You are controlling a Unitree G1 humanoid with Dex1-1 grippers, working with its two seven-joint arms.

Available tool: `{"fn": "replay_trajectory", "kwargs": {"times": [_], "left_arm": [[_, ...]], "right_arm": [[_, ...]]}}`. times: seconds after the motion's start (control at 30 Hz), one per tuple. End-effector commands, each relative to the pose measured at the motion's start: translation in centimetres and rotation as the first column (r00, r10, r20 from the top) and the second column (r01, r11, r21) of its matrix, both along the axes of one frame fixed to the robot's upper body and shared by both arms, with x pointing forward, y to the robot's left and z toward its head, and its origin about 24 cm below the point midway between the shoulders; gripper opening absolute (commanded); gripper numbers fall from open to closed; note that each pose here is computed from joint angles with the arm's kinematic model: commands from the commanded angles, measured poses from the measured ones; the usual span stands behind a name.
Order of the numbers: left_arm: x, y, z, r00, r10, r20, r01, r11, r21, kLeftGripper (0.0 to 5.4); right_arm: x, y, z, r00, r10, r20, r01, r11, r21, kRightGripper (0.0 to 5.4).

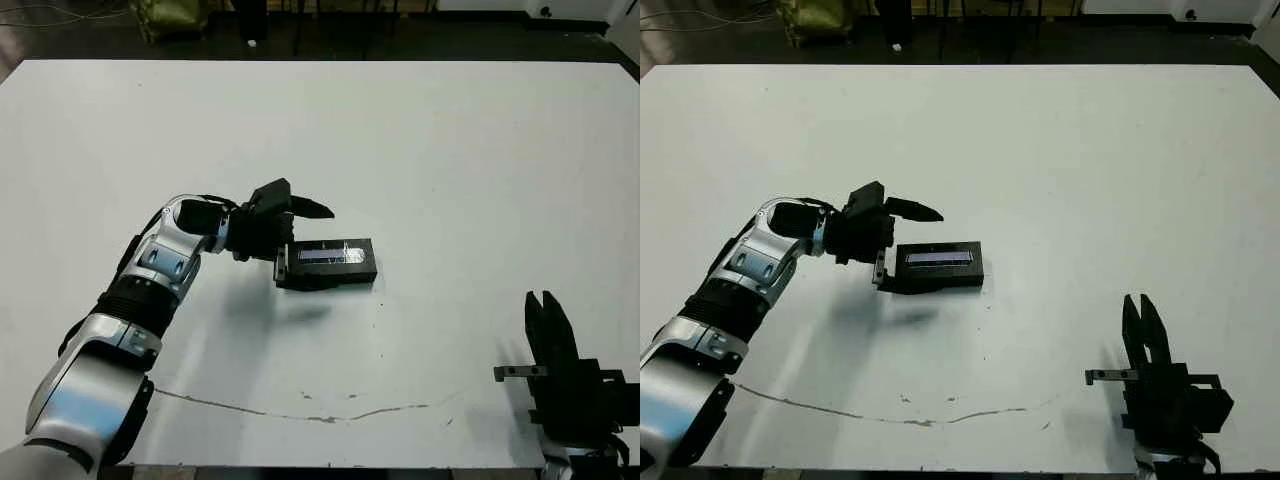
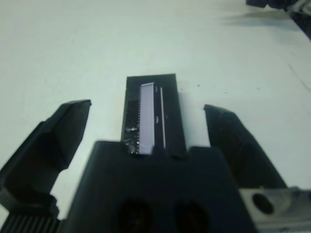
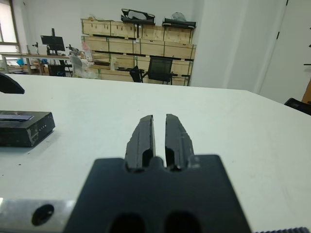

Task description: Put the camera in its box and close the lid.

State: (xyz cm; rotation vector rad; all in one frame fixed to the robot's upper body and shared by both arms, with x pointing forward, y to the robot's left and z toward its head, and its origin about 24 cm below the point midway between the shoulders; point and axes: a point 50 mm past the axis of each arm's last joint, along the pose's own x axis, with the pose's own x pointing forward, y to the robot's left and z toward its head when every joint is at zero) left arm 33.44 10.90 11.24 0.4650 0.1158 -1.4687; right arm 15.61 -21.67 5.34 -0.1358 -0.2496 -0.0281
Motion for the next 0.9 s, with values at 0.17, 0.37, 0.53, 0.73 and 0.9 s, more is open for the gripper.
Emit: {"fn": "replay_trajectory", "kwargs": {"times": [0.17, 0.37, 0.53, 0.73, 0.9], "left_arm": [[-0.5, 0.5, -0.3, 0.999, -0.005, -0.054, 0.005, 1.000, 0.014, 5.39], [-0.7, 0.8, -0.3, 0.989, 0.098, -0.115, -0.112, 0.986, -0.120, 5.39], [-1.6, 1.0, -0.3, 0.920, 0.372, -0.121, -0.391, 0.870, -0.300, 5.39], [-4.0, 0.6, -0.3, 0.771, 0.631, -0.087, -0.613, 0.697, -0.373, 4.32], [-6.0, -0.2, -1.3, 0.633, 0.774, -0.026, -0.742, 0.596, -0.308, 3.12]], "right_arm": [[-0.2, -0.3, -0.6, 0.999, -0.010, -0.038, 0.011, 1.000, 0.016, 0.00], [-0.2, -0.2, -0.5, 0.999, -0.012, -0.036, 0.012, 1.000, 0.009, 0.00], [-0.2, 0.0, -0.3, 1.000, -0.005, -0.025, 0.005, 1.000, 0.013, 0.00], [0.2, -0.3, -0.7, 1.000, -0.005, -0.025, 0.005, 1.000, 0.022, 0.00], [0.6, -0.2, -0.9, 1.000, 0.008, -0.016, -0.008, 1.000, 0.027, 0.00]]}}
